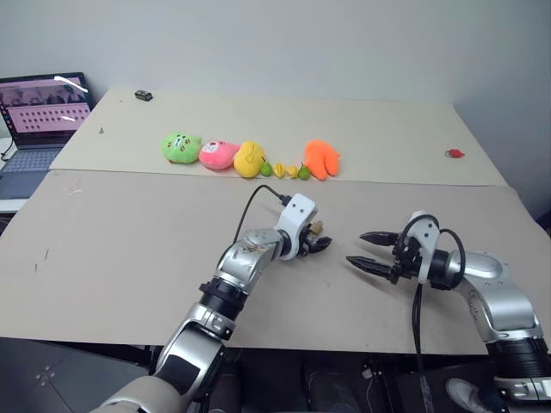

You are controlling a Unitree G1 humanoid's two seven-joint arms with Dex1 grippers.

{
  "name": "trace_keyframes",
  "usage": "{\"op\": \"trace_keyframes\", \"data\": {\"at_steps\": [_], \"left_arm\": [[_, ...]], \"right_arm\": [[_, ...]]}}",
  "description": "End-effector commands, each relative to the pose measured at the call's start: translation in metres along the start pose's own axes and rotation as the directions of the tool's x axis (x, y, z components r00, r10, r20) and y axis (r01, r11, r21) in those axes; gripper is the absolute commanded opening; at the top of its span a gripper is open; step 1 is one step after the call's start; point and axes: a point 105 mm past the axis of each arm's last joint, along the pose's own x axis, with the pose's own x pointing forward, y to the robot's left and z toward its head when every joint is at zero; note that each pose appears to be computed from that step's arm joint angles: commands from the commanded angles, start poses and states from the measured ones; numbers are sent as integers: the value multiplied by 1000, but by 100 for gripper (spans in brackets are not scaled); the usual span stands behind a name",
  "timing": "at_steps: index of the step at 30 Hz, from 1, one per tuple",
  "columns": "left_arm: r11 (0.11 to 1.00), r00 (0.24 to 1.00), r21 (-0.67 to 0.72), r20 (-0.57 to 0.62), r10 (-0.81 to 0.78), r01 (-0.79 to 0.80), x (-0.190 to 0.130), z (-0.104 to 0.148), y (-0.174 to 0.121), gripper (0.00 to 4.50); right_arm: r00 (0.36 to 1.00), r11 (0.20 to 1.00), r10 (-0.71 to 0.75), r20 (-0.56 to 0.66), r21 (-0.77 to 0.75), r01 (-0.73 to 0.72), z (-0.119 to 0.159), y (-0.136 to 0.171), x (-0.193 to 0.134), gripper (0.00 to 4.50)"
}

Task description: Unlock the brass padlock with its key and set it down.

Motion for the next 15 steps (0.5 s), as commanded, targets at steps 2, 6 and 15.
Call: {"op": "trace_keyframes", "data": {"at_steps": [2, 6, 15], "left_arm": [[998, 992, -17, -111, 64, -66, 1, -22, 12, 351], [996, 988, -13, -128, 85, -88, -3, -26, 20, 351], [996, 990, -9, -109, 92, -94, -8, -28, 23, 85]], "right_arm": [[998, 999, -26, 56, -40, 29, 18, -8, -5, 362], [998, 999, -26, 55, -43, 28, 18, -9, -5, 362], [998, 999, -27, 53, -46, 29, 18, -13, -5, 364]]}}
